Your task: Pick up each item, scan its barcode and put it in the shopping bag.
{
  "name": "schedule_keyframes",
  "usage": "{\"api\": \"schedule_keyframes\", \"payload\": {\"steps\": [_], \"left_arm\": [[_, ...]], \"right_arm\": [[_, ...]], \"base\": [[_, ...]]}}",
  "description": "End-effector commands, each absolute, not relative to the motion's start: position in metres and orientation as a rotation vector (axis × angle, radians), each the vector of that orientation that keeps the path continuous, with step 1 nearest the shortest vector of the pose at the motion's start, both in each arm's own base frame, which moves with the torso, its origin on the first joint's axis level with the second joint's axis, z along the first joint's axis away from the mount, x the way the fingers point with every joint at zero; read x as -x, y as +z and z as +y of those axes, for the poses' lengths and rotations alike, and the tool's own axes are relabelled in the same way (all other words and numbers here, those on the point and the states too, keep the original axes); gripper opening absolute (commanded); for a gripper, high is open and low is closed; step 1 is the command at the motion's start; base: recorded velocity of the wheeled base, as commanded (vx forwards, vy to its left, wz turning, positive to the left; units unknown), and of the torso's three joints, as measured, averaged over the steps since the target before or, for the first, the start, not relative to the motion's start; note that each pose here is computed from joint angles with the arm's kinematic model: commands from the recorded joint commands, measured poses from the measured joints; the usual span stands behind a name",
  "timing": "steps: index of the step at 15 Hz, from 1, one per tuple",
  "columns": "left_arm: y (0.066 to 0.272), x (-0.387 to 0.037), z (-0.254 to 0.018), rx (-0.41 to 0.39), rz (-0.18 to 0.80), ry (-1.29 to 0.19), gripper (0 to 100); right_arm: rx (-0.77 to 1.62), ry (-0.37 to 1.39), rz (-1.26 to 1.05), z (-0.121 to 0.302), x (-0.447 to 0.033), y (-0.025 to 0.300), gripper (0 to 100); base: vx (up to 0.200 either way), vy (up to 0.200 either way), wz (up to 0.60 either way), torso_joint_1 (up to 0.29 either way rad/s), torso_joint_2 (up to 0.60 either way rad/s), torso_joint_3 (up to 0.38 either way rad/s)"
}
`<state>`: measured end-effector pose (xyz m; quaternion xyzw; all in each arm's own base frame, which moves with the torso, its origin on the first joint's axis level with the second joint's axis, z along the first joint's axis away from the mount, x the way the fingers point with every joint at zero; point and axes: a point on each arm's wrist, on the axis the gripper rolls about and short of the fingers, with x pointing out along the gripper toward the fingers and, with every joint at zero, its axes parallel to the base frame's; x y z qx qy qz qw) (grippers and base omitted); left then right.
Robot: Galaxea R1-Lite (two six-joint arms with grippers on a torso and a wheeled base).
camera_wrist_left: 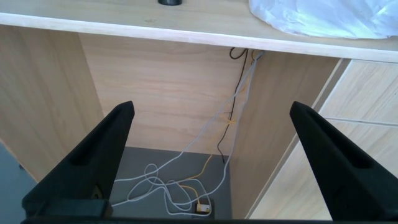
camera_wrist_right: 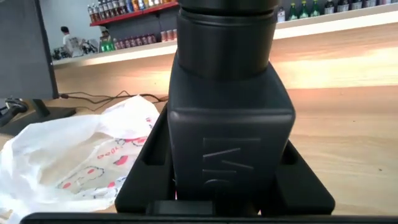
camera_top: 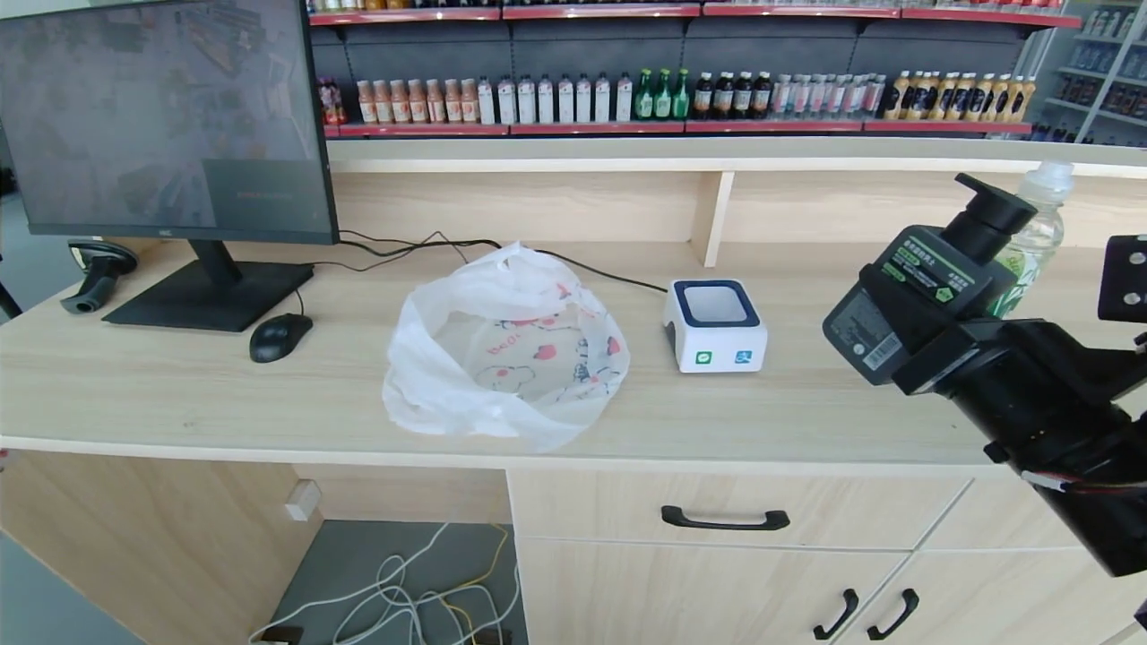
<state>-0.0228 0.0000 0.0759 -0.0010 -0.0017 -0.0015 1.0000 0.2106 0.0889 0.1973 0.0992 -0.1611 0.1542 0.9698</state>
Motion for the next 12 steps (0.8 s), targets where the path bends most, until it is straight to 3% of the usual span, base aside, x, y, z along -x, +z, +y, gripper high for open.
{"api": "schedule_keyframes", "payload": {"steps": [1,5,12], "left_arm": [[0.076,0.023,0.000,0.002,-0.005,-0.003,100],[0.076,0.023,0.000,0.003,-0.005,-0.003,100],[0.076,0.023,0.000,0.003,-0.005,-0.003,100]], "right_arm": [[-0.197,0.304,-0.324,0.088,-0.212,0.197,0],[-0.196,0.317,-0.382,0.095,-0.240,0.209,0],[0.121,0.528,-0.411,0.095,-0.288,0.192,0]], "base": [[0.000,0.000,0.00,0.000,0.00,0.000],[0.000,0.000,0.00,0.000,0.00,0.000],[0.000,0.000,0.00,0.000,0.00,0.000]]}}
